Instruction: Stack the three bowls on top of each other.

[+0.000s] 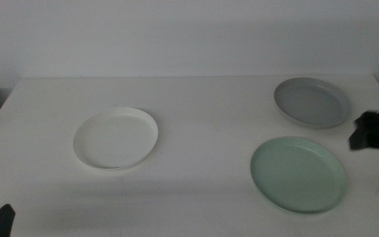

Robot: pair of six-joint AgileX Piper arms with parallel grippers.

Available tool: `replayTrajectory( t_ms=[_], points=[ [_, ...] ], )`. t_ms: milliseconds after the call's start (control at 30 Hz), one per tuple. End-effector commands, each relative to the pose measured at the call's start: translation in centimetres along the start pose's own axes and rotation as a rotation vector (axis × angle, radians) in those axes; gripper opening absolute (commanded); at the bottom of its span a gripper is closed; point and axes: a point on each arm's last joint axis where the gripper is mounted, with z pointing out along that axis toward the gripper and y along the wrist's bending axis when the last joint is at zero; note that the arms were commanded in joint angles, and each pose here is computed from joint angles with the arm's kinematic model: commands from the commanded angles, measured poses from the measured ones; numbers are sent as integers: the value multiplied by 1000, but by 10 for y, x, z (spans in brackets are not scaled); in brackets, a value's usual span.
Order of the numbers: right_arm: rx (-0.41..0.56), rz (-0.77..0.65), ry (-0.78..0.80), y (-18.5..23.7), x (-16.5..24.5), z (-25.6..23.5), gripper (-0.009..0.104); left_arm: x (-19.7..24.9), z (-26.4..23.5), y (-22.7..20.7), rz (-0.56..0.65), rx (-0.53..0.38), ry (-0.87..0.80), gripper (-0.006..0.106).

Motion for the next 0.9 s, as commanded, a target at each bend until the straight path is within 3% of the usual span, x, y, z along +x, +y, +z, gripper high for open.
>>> replayTrajectory(
  t_ms=[0, 200, 400, 533, 700, 867],
  points=[
    [-1, -8, -38, 2, -14, 8, 54, -9, -2, -1, -11, 8, -93, 105],
    [22, -16, 11, -1, -21, 63, 53, -9, -2, -1, -11, 8, -93, 105],
    [40, -12, 83, -8, -17, 99, 43, -9, -2, -1, -11, 8, -93, 105],
    [44, -6, 125, -11, -13, 115, 29, -9, -2, -1, -11, 8, -93, 105],
    [45, 0, 172, -12, -9, 125, 1, -9, -2, -1, -11, 8, -93, 105],
    [7, 34, 134, 1, -21, 97, -1, -9, -2, -1, -11, 8, -93, 105]
  ],
)
